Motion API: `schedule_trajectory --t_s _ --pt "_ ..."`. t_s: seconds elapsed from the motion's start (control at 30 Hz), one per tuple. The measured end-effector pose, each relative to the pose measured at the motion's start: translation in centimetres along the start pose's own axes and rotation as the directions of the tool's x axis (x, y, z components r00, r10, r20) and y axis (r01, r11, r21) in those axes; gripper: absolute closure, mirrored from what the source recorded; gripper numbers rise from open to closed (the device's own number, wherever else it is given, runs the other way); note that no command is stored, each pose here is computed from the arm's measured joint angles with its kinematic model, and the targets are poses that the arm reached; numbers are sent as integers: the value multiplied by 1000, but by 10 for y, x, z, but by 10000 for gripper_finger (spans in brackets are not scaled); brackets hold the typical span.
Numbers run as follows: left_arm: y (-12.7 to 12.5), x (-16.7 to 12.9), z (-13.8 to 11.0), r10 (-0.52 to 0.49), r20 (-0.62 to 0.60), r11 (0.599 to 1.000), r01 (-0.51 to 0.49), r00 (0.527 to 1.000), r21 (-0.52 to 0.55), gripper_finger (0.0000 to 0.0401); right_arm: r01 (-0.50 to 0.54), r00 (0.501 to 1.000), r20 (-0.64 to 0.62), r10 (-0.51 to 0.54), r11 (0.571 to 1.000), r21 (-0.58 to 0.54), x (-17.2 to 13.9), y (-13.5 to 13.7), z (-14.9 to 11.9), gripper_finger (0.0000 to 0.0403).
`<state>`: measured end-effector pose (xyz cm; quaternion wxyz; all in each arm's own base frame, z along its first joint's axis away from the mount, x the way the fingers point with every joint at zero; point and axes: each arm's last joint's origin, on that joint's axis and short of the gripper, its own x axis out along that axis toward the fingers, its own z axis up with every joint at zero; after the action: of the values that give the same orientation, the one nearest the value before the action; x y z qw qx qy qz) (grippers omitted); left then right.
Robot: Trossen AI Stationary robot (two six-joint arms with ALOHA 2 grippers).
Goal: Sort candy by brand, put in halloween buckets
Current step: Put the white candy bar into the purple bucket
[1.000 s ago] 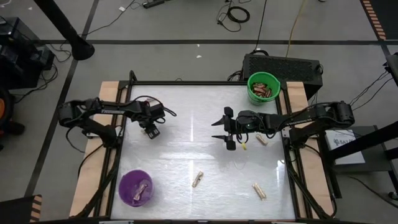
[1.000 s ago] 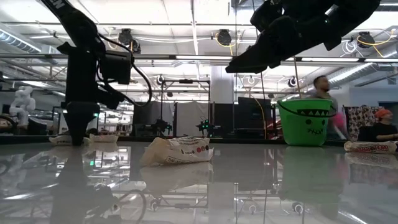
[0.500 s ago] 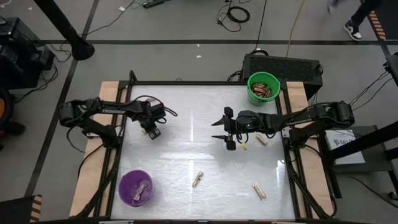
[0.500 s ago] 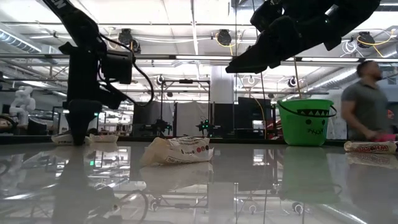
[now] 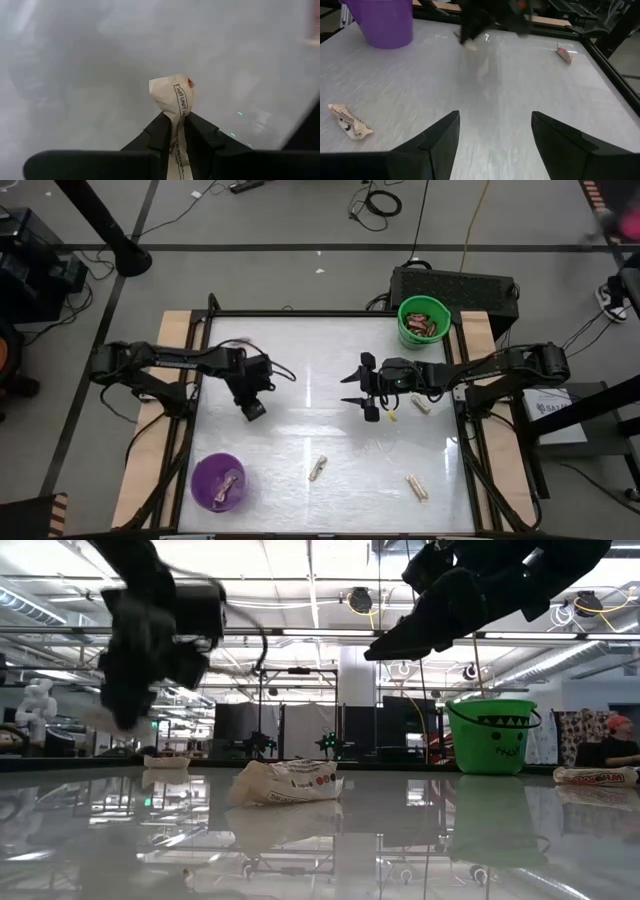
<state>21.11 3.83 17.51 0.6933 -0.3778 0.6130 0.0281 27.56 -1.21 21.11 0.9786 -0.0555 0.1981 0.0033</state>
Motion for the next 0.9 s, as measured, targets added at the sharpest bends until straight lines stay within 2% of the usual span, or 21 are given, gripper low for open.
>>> schedule_trajectory --t_s 0.23,0.43,0.53,0.73,0.9 --pt "-65 -18 -23 -85 61 985 75 994 152 347 -1 1000 -2 1 1000 14 0 0 0 165" --pt "-105 -21 -59 -186 66 979 179 980 95 347 -3 1000 -1 3 999 41 0 1 0 165" --pt "-120 -17 -78 -218 23 974 216 976 69 347 -3 1000 -1 3 999 36 0 1 0 165" --pt "-136 -7 -111 -209 -71 978 210 975 10 347 -2 1000 7 2 1000 13 0 1 1 165" --pt "-142 -2 -130 -172 -50 985 174 984 21 347 0 1000 19 0 1000 -17 0 0 2 165"
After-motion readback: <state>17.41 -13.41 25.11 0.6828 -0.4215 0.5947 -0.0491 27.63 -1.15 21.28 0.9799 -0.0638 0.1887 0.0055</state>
